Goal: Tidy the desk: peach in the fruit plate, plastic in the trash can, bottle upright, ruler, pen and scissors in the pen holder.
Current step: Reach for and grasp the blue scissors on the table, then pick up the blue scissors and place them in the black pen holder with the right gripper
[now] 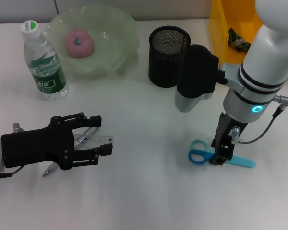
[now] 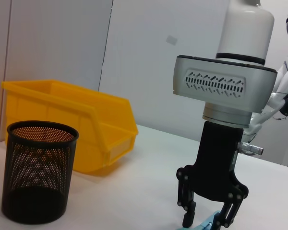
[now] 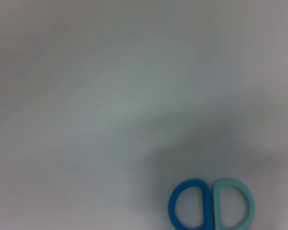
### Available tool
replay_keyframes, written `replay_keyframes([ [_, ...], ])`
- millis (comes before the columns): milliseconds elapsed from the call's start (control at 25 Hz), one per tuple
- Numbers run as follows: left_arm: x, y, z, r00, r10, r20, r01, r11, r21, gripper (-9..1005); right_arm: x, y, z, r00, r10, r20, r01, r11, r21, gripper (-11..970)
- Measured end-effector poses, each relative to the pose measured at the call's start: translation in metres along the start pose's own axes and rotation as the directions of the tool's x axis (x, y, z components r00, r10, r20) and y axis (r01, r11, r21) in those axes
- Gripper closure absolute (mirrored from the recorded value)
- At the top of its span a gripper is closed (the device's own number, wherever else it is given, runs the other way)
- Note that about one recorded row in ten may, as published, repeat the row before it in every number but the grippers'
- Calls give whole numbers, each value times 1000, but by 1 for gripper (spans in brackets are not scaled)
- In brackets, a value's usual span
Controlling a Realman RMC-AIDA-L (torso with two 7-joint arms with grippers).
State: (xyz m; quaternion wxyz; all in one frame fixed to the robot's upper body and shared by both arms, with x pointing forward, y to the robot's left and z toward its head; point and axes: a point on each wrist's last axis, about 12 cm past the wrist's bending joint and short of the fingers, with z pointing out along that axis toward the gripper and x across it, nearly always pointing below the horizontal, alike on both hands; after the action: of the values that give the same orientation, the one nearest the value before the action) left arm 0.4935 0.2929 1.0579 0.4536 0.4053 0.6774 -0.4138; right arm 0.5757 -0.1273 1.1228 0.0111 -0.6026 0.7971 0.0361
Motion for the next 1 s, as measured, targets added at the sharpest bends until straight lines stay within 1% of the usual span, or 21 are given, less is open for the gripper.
replay_keyframes([
  [200, 0, 0, -1, 1000, 0, 0, 0, 1000, -1, 211, 0, 1, 0, 1000, -6, 2, 6, 1000, 2, 536],
  [560, 0, 0, -1, 1000, 3, 2, -3, 1000, -5, 211, -1, 8, 3, 999, -43, 3, 43, 999, 23, 607],
  [880, -1, 1, -1, 1000, 6, 2, -6, 1000, -4, 212, 0, 7, 2, 999, -37, 11, 37, 999, 26, 683],
  [1000, -2, 1, -1, 1000, 6, 4, -6, 1000, -4, 212, 2, 3, -5, 999, -14, 52, 12, 999, 36, 712],
])
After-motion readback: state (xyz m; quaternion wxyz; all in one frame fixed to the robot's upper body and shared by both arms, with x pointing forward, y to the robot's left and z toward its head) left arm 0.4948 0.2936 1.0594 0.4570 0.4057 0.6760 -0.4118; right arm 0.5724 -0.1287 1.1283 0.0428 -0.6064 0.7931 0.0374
